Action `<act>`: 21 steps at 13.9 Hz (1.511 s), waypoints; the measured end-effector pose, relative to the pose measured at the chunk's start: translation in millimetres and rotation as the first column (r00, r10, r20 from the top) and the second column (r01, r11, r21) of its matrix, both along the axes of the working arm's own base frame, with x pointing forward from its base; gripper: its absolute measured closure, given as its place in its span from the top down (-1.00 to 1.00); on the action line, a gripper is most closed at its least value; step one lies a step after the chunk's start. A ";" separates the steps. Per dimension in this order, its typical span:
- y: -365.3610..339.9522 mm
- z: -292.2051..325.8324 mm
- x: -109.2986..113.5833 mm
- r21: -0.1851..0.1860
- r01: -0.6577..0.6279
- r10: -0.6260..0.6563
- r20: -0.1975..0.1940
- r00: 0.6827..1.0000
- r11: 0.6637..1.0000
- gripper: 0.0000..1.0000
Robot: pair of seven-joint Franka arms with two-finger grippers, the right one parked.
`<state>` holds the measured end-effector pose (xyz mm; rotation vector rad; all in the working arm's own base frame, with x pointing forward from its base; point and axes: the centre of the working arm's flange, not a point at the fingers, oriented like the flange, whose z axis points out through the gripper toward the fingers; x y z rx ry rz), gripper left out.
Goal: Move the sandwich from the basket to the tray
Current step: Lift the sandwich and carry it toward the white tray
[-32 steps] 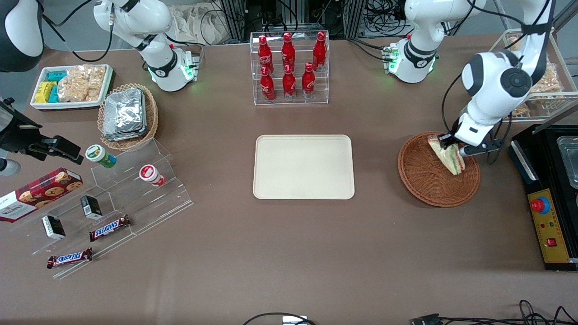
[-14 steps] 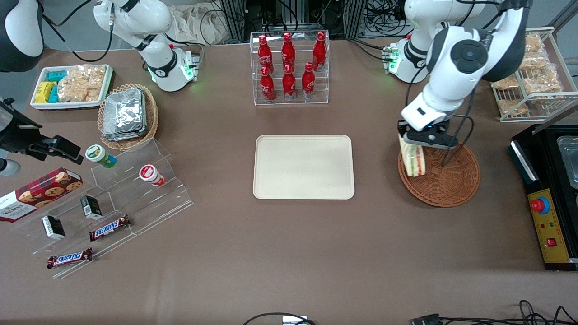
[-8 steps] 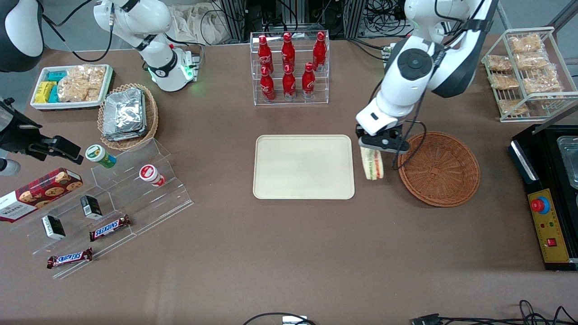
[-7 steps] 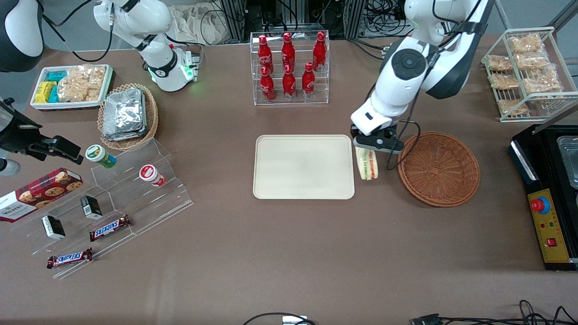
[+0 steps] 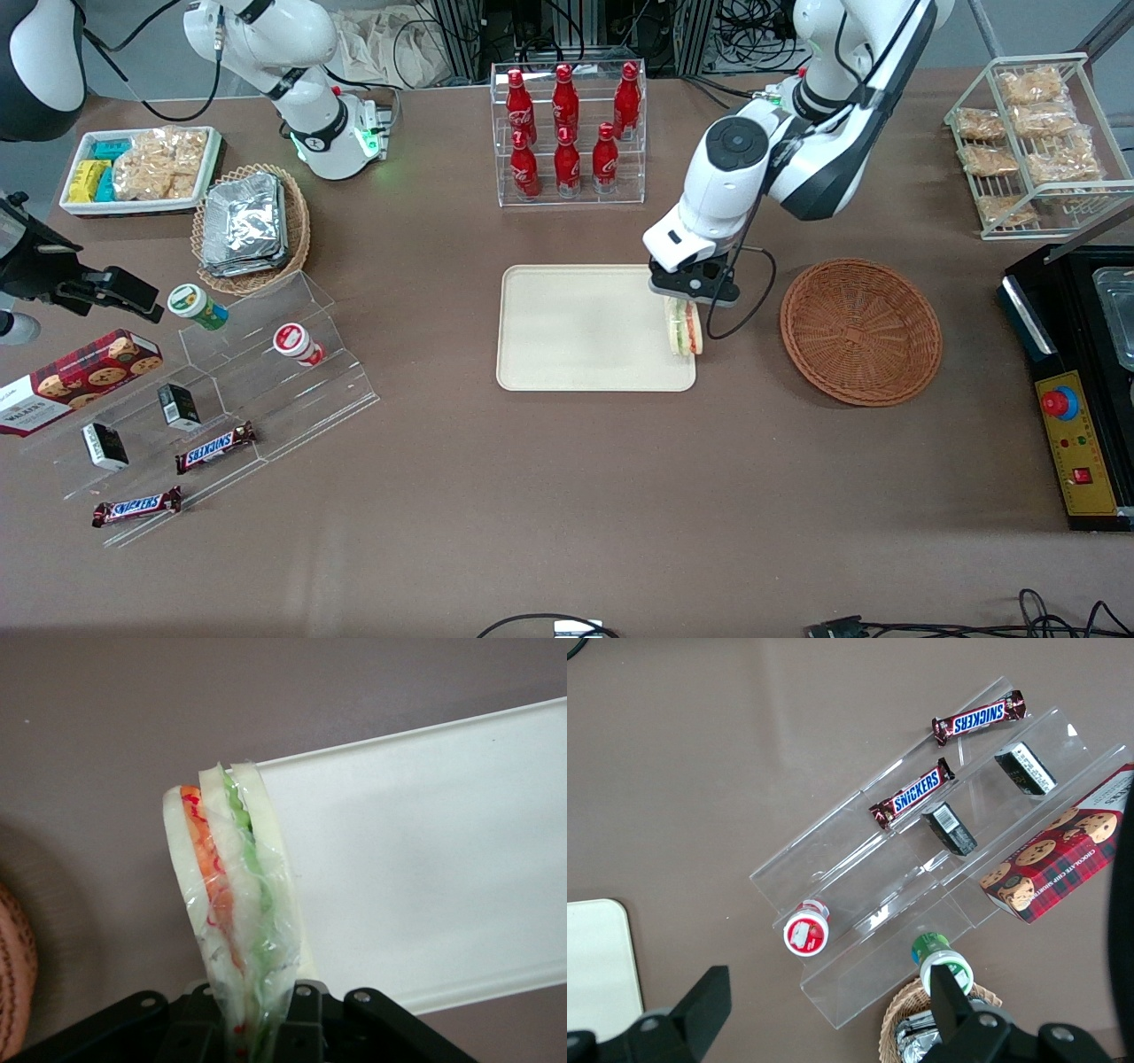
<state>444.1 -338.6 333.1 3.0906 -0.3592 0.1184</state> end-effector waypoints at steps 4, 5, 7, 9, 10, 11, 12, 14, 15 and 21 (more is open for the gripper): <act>-10.4 -38.6 -3.5 -0.015 0.030 -0.031 -0.045 0.999 0.999 -0.67; -11.2 -43.8 -4.4 -0.013 0.037 -0.037 -0.054 0.998 0.999 -0.67; -17.0 -52.4 -9.8 -0.005 0.063 -0.063 -0.062 0.996 0.998 -0.67; -32.3 -60.4 -22.5 0.007 0.085 -0.085 -0.065 0.994 0.996 -0.67; -38.4 -64.7 -26.7 0.016 0.091 -0.090 -0.061 0.994 0.996 -0.67; -42.1 -69.9 -28.6 0.027 0.091 -0.089 -0.054 0.995 0.995 -0.67; -44.0 -76.8 -29.7 0.042 0.092 -0.090 -0.047 0.995 0.995 -0.67; -45.2 -93.5 -30.8 0.068 0.088 -0.085 -0.037 0.996 0.994 -0.67; -45.4 -101.5 -31.2 0.076 0.086 -0.083 -0.037 0.996 0.993 -0.67; -48.5 -114.4 -28.9 0.073 0.056 -0.052 -0.047 0.998 0.996 -0.22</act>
